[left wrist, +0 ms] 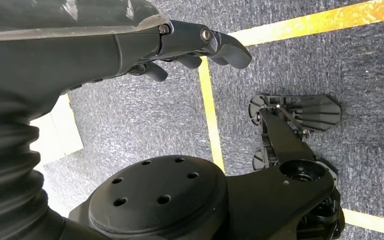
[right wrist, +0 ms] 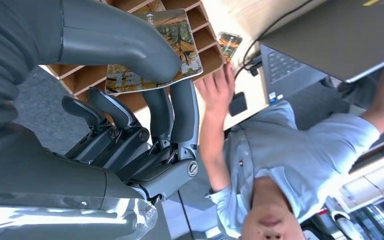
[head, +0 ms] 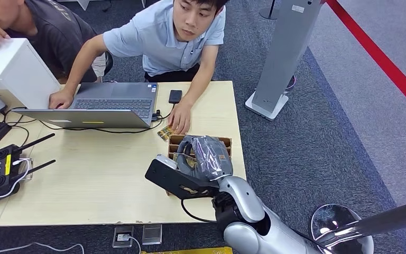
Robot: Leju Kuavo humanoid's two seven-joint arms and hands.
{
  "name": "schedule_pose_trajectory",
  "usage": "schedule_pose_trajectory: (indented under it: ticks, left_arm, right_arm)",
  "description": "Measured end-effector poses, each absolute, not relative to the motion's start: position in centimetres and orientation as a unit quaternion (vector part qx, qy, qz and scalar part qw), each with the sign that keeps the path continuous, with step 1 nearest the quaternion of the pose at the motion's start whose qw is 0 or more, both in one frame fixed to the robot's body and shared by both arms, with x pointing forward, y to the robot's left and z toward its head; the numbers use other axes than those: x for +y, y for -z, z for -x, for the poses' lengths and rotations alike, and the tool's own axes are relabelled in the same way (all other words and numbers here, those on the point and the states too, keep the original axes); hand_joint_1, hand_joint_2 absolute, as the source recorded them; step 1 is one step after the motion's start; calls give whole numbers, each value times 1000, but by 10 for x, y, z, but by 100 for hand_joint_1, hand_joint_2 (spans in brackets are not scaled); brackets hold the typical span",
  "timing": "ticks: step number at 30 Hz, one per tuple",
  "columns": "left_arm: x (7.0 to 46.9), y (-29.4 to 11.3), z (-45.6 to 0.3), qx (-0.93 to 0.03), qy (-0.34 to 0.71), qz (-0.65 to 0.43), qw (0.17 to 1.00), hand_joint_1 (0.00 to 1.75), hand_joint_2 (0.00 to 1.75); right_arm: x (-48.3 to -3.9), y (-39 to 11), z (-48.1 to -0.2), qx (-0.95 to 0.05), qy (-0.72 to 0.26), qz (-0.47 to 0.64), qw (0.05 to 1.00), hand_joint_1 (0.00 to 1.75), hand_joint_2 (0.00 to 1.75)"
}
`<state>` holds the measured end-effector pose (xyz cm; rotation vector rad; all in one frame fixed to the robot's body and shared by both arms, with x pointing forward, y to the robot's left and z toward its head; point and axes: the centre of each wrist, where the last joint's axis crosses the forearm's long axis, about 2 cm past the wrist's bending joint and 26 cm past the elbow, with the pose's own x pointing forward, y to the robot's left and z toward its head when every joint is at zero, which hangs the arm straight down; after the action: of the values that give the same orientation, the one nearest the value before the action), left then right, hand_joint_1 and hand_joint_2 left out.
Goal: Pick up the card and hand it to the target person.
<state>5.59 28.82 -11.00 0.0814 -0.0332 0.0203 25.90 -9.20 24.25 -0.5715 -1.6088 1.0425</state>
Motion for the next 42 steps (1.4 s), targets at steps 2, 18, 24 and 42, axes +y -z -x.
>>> schedule_pose_trajectory:
  ticks: [2,18,24,42]
  left_arm:
    - [288,110,-56,-17,-10,-41,999,0,175]
    - [287,109,-66,-42,45,-30,998,0,175]
    - [287,107,-74,-48,63,-26,997,0,175]
    - [290,109,-65,-34,73,-35,996,0,175]
  right_arm:
    - [-94,-245,-257,-681,-437,236,539,175,175]
    - [-69,-248,-350,-739,-480,192,433,175,175]
    - [-84,-268,-418,-690,-534,302,384,175,175]
    - [-101,-260,-445,-608,-555,414,389,87,175]
